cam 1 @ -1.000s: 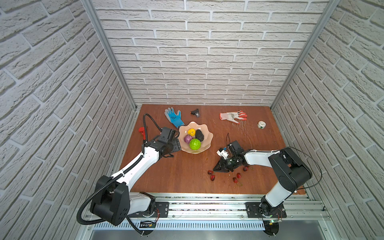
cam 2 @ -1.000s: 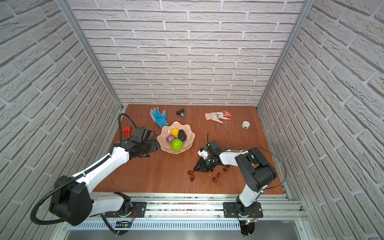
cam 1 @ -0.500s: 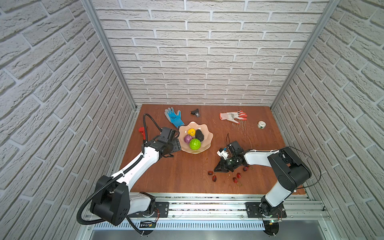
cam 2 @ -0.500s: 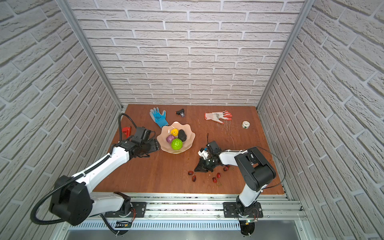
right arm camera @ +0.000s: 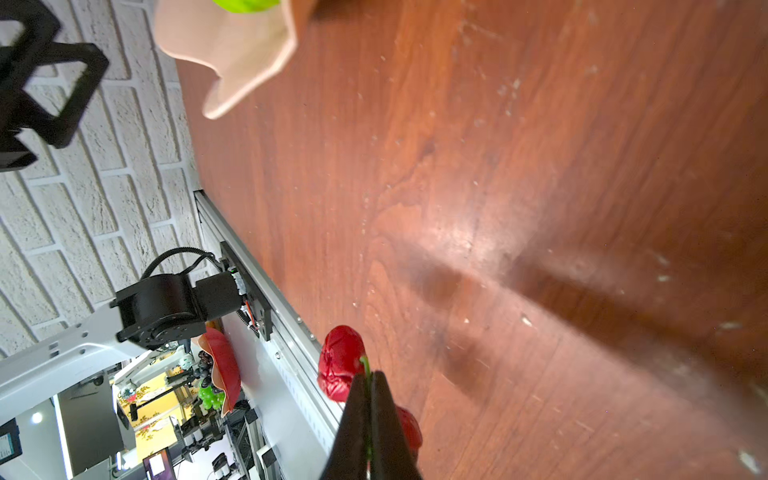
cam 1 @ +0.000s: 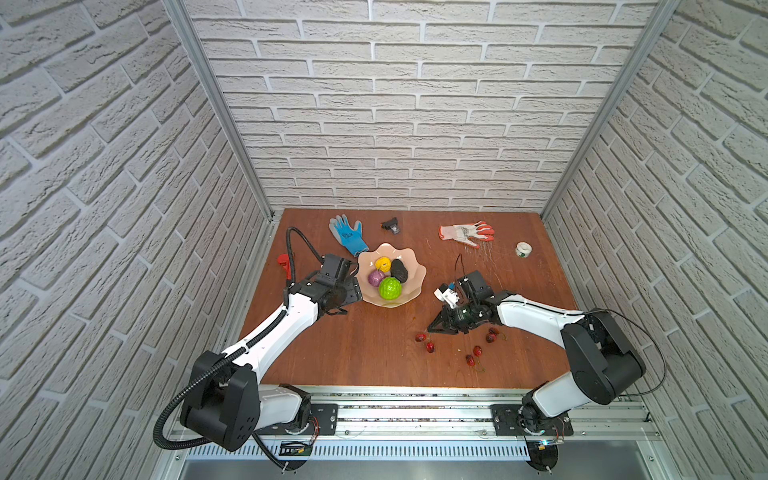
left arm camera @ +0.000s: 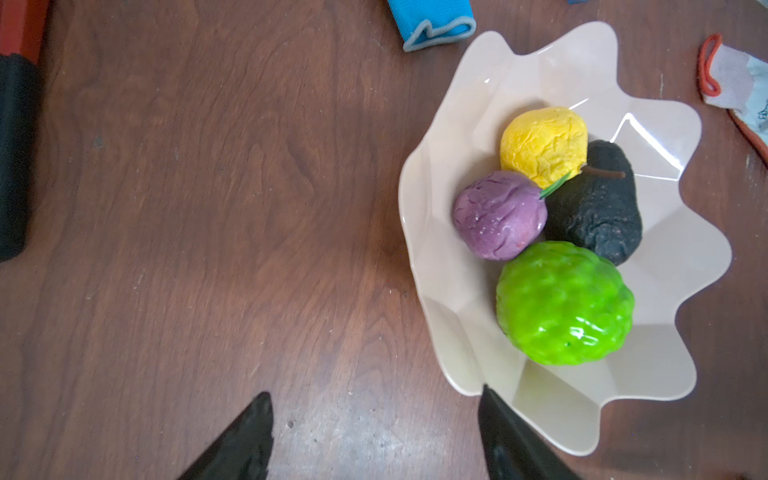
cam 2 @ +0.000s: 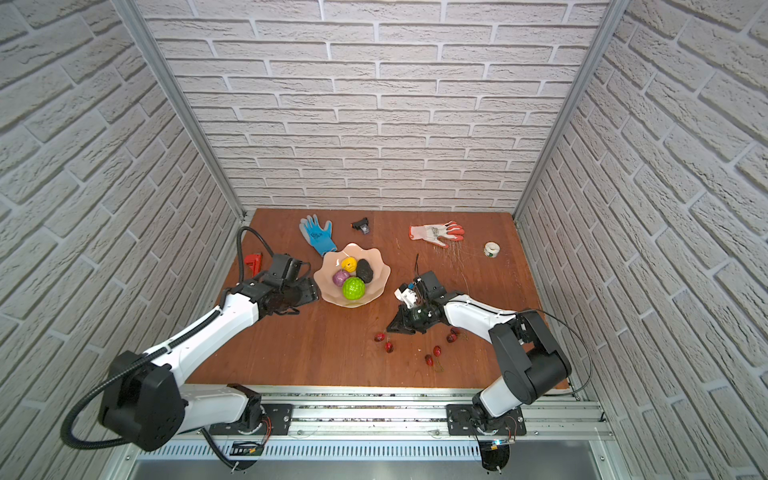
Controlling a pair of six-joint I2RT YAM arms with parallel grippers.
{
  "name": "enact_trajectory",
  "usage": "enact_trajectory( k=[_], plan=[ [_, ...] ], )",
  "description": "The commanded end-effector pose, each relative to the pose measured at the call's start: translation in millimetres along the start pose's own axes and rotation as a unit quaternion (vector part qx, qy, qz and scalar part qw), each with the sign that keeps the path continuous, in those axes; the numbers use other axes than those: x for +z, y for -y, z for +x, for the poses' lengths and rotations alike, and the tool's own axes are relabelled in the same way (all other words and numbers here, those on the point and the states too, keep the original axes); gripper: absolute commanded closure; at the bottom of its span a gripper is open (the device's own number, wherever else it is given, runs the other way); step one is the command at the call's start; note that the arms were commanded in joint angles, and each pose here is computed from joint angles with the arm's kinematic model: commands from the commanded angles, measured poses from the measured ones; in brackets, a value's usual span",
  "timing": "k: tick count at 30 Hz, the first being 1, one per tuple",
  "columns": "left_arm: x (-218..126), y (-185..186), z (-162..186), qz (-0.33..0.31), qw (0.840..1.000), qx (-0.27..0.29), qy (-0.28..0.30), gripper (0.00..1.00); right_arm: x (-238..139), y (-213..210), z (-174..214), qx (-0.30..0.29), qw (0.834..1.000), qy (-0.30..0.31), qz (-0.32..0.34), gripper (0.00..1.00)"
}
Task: Place and organize the fake fruits in the fruit bowl
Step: 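Lift the cherries with the right gripper and carry them toward the bowl, then lower the red cherry pair into the bowl beside the plum with the right gripper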
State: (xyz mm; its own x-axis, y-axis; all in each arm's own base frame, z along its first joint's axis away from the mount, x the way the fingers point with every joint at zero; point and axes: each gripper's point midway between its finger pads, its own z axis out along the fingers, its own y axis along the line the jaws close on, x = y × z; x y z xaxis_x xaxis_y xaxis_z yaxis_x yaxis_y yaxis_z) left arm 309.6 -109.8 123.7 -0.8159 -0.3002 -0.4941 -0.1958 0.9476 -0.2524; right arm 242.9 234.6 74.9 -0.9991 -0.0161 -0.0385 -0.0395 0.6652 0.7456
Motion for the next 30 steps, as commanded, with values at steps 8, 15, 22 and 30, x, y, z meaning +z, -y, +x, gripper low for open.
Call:
enact_trajectory(
  k=[8,15,22,30],
  plan=[
    [-11,-12,-9,-0.015,1.000,-0.012,0.024,0.23,-38,-58,-38,-0.061,0.997,0.047,-0.012,0.94],
    [-23,-23,-8,-0.026,0.999,-0.019,0.032,0.23,-45,-107,-102,-0.108,0.987,0.113,-0.034,0.94],
    [-31,-30,-6,-0.033,0.998,-0.023,0.040,0.22,-7,-147,-139,-0.156,0.979,0.124,-0.032,0.94],
    [-33,-32,-5,-0.031,0.998,-0.023,0.046,0.22,36,-178,-161,-0.174,0.974,0.132,-0.058,0.95]
  ],
)
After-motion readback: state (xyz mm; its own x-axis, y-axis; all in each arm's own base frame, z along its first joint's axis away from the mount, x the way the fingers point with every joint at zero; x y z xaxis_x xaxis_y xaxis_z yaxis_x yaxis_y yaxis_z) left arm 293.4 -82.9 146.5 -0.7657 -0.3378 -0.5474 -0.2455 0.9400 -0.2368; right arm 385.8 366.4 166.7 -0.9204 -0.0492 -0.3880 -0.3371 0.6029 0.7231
